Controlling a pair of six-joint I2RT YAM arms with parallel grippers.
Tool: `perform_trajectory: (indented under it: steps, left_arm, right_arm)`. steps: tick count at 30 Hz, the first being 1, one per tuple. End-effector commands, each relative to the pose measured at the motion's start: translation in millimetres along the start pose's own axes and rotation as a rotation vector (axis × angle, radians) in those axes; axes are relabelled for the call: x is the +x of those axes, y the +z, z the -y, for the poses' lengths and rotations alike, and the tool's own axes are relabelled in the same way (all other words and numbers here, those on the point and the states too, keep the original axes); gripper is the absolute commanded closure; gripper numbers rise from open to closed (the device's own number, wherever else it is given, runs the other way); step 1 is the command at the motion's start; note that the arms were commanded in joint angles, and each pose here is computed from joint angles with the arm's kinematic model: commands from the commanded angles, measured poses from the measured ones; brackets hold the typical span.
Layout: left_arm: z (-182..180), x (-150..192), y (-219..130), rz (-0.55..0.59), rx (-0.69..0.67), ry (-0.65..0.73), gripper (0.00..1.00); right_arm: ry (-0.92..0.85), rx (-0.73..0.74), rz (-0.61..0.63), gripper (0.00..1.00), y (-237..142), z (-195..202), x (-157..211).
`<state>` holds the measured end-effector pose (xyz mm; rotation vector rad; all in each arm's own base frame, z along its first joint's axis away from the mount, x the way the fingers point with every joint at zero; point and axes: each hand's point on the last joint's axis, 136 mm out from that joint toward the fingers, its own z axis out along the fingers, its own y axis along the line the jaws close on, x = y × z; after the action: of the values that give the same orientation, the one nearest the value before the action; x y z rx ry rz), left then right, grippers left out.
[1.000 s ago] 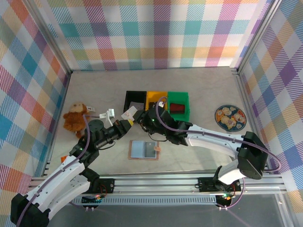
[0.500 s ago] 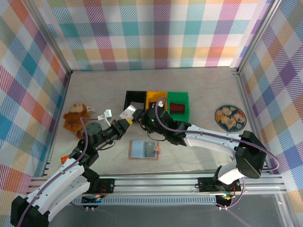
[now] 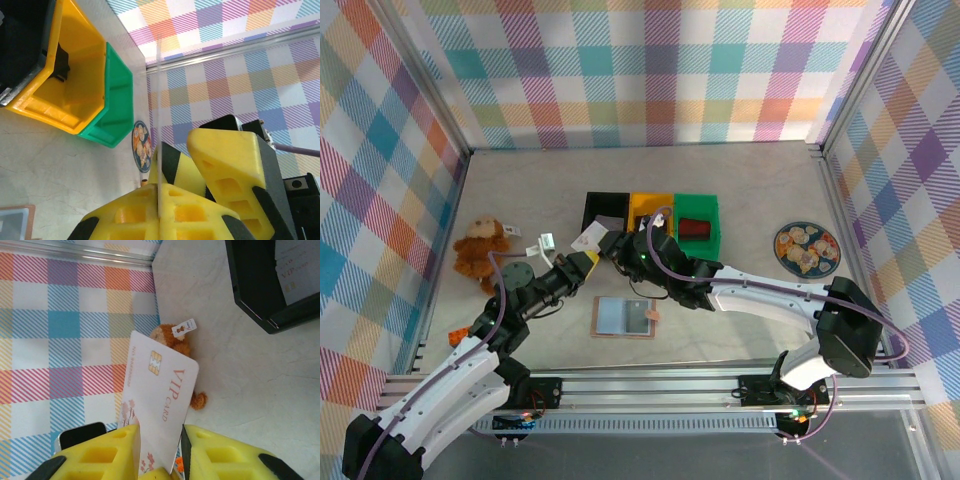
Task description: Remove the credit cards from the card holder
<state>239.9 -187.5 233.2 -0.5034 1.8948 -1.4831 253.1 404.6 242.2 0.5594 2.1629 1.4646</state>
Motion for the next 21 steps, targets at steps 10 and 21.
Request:
perform_trajectory:
  steps: [10,21]
  left_arm:
    - [15.6,-10.2,-6.6,0.058,0.088,-0.031,1.0]
    - [21.4,-10.4,-10.2,0.063,0.121,-0.053,1.0]
  right_arm:
    - [-0.03,-0.063,-0.006,0.71,3.8,-9.6,6.5]
    - [-0.04,-0.092,0.002,0.76,10.0,-12.5,8.0]
